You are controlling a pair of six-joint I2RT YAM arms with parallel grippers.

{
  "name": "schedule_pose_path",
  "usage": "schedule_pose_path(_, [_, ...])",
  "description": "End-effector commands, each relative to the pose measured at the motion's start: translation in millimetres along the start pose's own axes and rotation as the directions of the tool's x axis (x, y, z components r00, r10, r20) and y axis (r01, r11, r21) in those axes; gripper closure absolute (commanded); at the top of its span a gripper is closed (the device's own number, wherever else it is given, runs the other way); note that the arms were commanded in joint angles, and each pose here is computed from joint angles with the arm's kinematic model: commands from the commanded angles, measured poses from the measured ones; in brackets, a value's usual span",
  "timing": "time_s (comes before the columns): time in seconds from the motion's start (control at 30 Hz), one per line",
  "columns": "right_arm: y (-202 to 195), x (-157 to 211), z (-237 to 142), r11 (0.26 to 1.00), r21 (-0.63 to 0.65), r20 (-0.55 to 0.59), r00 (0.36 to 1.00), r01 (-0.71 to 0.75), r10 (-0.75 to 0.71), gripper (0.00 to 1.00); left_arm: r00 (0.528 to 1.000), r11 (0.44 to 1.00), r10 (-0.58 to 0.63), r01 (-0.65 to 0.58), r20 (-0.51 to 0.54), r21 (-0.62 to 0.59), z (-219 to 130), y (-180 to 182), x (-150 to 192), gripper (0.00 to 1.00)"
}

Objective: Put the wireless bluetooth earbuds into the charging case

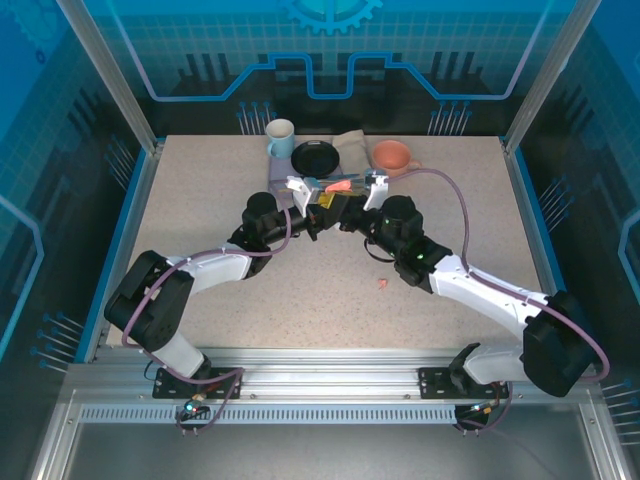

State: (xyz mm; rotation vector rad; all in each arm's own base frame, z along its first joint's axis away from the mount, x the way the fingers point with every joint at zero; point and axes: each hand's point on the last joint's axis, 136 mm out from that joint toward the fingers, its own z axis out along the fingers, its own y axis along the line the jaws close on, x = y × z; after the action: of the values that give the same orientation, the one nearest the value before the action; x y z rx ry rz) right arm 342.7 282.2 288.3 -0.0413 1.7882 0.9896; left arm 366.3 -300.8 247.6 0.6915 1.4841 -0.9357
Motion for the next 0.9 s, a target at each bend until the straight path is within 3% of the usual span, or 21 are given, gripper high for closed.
schedule_pose_path(0.0, [7.2, -21.3, 4.3, 1.000, -0.012, 0.044, 0.999, 0.002, -0.002, 0.83, 0.996, 0.998, 0.036, -0.040, 0.079, 0.046, 1.1, -13.9, -32.8, 1.00])
schedule_pose_path(0.87, [6.9, -27.5, -11.1, 1.000, -0.018, 0.048, 0.999, 0.003, -0.002, 0.84, 0.997, 0.998, 0.044, -0.046, 0.062, 0.039, 2.4, -12.6, -29.5, 1.00])
